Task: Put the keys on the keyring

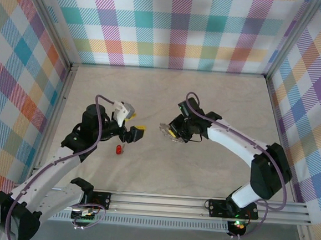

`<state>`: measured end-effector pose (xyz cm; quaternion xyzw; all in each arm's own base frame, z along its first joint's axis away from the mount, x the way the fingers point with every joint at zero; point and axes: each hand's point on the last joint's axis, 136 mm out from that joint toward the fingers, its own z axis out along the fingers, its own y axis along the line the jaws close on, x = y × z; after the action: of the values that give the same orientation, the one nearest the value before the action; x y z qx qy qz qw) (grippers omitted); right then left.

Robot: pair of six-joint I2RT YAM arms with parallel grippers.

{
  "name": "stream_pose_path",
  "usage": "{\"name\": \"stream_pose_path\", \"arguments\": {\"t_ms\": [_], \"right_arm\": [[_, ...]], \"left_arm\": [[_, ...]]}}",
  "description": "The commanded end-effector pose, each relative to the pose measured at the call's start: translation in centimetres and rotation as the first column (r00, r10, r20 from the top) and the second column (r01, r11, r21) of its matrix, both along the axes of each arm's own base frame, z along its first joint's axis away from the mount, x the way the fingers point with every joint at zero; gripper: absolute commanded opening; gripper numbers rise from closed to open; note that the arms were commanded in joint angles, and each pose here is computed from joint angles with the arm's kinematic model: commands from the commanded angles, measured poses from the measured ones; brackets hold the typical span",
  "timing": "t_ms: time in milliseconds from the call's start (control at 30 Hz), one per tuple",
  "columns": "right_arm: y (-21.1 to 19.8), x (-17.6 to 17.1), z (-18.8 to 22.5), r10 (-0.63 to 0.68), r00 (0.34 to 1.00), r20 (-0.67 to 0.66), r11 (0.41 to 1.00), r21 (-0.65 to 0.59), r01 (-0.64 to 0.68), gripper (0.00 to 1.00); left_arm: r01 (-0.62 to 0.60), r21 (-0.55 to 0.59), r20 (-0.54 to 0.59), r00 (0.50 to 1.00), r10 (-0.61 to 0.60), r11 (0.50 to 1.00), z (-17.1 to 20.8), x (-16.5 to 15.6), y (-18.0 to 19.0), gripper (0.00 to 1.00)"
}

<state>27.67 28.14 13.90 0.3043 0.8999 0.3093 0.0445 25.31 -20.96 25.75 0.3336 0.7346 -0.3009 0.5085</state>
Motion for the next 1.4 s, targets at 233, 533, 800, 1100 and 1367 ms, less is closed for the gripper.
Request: {"name": "stream_pose_path", "arguments": {"t_ms": [233, 533, 800, 1100, 1367], "right_arm": [[1.9, -3.1, 5.6, -0.033, 0.978, -0.207, 0.941, 0.323, 0.1, 0.0], [0.0, -3.8, 7.6, -0.083, 0.975, -0.205, 0.937, 0.317, 0.146, 0.0], [-0.5, -4.4, 7.1, -0.086, 0.969, -0.23, 0.944, 0.293, 0.153, 0.0], [-0.2, -4.1, 7.0, -0.084, 0.973, -0.214, 0.945, 0.294, 0.146, 0.0], [-0.2, -4.6, 7.2, -0.065, 0.981, -0.184, 0.95, 0.289, 0.117, 0.0]], "left_arm": [[0.187, 0.082, 0.295, 0.934, -0.203, 0.979, 0.0, -1.8, -5.2, 0.68], [0.262, 0.278, 0.354, 0.866, -0.352, 0.924, -1.9, -3.8, -6.0, 0.52], [0.125, 0.271, 0.416, 0.879, -0.233, 0.955, -1.7, -1.5, -5.3, 0.66], [0.228, 0.303, 0.37, 0.867, -0.335, 0.925, -3.3, -1.6, -7.3, 1.0], [0.196, 0.257, 0.375, 0.882, -0.285, 0.946, -2.7, -0.1, -8.1, 1.0]]}}
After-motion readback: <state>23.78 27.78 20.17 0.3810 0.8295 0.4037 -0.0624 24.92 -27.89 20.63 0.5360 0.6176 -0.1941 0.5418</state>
